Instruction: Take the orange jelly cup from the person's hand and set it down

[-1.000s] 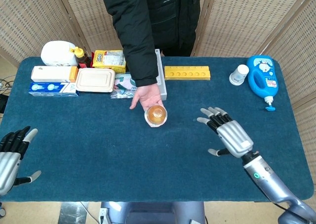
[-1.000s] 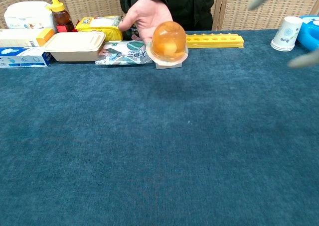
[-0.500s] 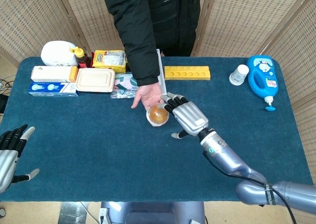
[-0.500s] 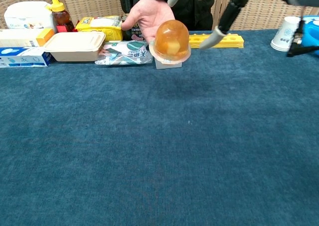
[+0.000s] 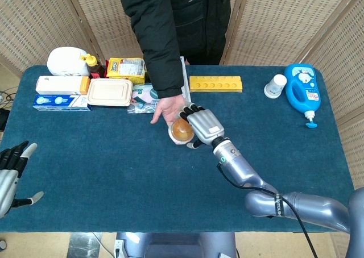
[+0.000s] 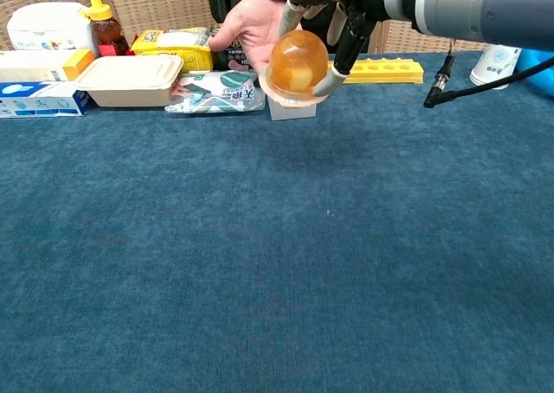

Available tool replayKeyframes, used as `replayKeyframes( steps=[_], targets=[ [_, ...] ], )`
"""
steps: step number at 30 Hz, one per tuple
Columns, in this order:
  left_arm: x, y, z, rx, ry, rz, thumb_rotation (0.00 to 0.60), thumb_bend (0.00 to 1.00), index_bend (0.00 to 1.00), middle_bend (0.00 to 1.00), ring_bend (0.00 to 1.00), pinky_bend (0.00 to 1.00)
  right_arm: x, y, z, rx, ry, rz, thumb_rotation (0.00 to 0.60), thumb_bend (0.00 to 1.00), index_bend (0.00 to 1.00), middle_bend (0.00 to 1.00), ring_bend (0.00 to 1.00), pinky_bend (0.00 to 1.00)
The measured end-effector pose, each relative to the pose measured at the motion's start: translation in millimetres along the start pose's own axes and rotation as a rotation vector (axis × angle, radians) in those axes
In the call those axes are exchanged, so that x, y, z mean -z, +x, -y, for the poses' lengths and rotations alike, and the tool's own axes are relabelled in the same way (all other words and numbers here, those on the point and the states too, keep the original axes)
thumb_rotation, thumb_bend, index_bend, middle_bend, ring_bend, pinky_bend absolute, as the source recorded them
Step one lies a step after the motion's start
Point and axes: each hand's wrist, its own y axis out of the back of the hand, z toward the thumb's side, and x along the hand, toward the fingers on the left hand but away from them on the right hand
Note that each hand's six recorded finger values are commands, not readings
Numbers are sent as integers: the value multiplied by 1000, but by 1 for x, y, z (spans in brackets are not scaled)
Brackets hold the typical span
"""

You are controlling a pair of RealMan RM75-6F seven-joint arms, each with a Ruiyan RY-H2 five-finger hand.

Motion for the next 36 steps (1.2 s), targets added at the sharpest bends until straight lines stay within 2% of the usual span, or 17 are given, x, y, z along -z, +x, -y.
replayKeyframes(
  steps=[6,9,17,23,27,32,36],
  targets=[
    [2,3,1,8,-1,-10,600,21,0,0,0,14,0,-6,1,65,15,-8,600,201,510,423,397,567],
    [3,6,2,15,3,-17,600,20,0,0,0,14,-4,-8,-1,117,11,-27,600,239,560,481,463,612],
    [1,8,3,19,6,-18,600,21,0,0,0,14,-5,6,-10,196,-25,-76,600,276,586,509,478,620],
    [2,8,2,18,-1,-18,600,21,0,0,0,14,16,36,-34,232,20,-65,600,280,589,512,479,620],
    [2,8,2,22,0,-13,600,20,0,0,0,14,47,64,-38,219,59,-13,600,283,589,512,478,619],
    [0,7,4,24,6,-9,600,22,0,0,0,14,80,78,-20,165,58,54,600,287,590,512,477,616],
    [-1,6,5,27,12,-10,600,20,0,0,0,14,102,79,4,102,59,96,600,290,590,512,477,613]
  ],
)
